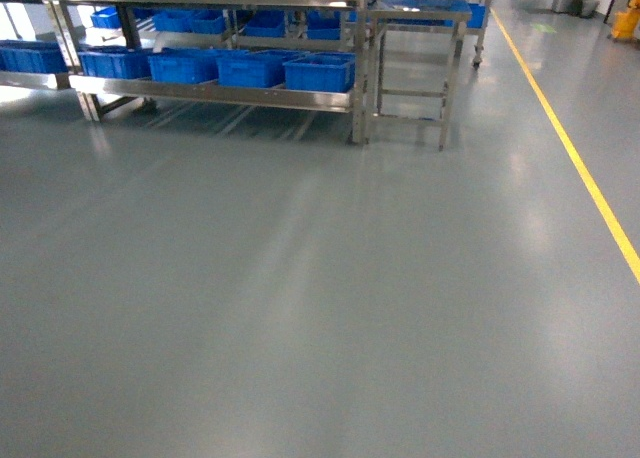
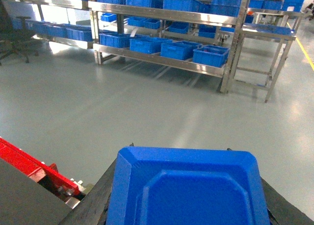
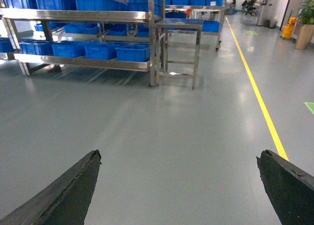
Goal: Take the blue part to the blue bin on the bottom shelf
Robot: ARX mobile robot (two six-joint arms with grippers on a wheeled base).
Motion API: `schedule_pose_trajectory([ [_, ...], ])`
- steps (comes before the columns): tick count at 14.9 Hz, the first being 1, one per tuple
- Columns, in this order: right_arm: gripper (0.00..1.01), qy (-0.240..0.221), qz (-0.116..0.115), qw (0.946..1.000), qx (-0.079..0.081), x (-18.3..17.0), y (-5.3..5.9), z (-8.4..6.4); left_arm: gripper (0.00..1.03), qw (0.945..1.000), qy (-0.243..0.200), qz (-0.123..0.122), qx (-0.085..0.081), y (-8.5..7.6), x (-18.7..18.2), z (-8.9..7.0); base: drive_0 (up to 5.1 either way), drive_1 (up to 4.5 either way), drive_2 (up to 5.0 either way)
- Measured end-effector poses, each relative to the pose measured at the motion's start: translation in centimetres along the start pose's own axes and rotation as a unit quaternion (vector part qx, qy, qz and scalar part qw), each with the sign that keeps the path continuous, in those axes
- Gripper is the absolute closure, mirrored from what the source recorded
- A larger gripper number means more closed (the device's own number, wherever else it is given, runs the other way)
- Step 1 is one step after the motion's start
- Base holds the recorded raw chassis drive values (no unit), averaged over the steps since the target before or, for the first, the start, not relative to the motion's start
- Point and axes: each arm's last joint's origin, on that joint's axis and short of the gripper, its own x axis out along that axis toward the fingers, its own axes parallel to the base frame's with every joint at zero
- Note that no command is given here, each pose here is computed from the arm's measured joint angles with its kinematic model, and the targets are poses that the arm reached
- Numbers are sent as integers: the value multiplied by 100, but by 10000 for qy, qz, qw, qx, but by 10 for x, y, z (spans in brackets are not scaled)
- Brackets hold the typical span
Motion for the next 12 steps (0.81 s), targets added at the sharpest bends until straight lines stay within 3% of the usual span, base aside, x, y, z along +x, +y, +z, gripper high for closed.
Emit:
schedule_pose_trajectory([
  [10,3,-2,0,10000,0,0,0,0,60,10000,0,0,0,0,0,0,-162,-162,-162],
  [12,3,-27,0,10000,0,0,0,1,60,10000,-26,0,-31,0,0,1,-3,204,-210],
])
